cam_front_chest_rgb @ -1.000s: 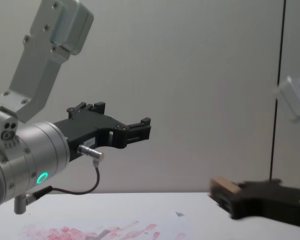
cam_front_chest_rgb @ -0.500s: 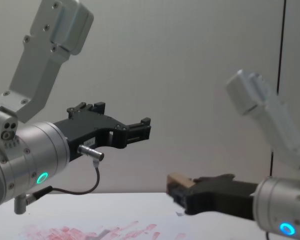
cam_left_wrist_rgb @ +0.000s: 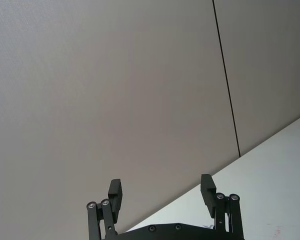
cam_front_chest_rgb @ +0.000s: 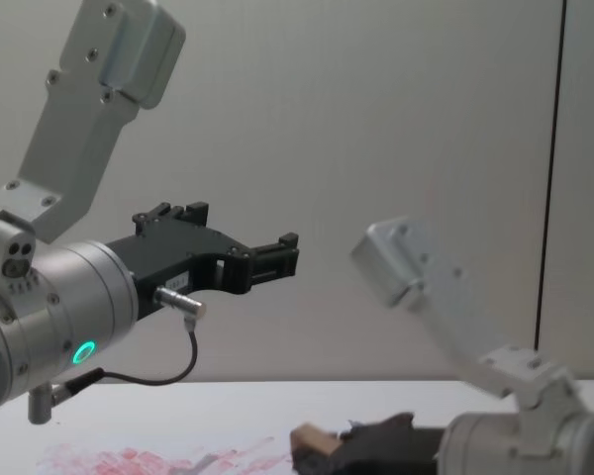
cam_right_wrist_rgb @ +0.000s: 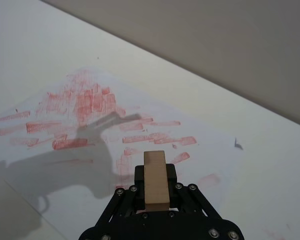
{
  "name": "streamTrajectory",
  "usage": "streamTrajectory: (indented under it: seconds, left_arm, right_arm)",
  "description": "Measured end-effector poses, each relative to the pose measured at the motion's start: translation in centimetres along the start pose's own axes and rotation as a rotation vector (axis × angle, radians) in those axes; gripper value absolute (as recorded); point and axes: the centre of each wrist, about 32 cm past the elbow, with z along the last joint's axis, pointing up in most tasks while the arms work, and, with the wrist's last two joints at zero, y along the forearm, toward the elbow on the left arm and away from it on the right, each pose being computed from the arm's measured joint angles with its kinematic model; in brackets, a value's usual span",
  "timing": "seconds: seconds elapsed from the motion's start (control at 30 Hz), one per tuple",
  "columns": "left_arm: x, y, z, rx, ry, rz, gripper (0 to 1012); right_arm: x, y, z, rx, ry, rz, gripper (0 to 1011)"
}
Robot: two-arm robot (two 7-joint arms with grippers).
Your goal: Use the one hand to pick up the stamp and affix it onto the A4 paper.
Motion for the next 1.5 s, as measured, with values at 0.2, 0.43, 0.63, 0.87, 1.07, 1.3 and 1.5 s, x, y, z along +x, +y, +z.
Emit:
streamTrajectory:
  seconds: [0.2,0.43,0.63,0.87,1.07,1.3,1.5]
  left_arm:
    - [0.00,0.00,0.00,0.000,0.000,0.000,1001]
    - [0.00,0.00,0.00,0.000,0.000,0.000,1001]
    - [0.00,0.00,0.00,0.000,0.000,0.000,1002]
    - [0.00,0.00,0.00,0.000,0.000,0.000,1001]
    - [0.00,0.00,0.00,0.000,0.000,0.000,1001]
    - [0.00,0.00,0.00,0.000,0.000,0.000,1001]
    - [0.00,0.00,0.00,0.000,0.000,0.000,1001]
  right_arm:
    - [-0.8,1.0,-0.1,-0.050,-0.001,0.000,221]
    - [-1.6,1.8,-0.2,-0.093,0.006,-0.013,221]
    - [-1.9,2.1,0.0,-0.106,0.014,-0.032,221]
    - [-1.7,2.1,0.2,-0.121,0.035,-0.063,221]
    - [-1.3,1.8,0.7,-0.110,0.054,-0.082,220]
    - [-0.8,0.8,2.0,-0.044,0.089,-0.085,221]
    - [0.1,-0.8,3.1,0.030,0.124,-0.092,221]
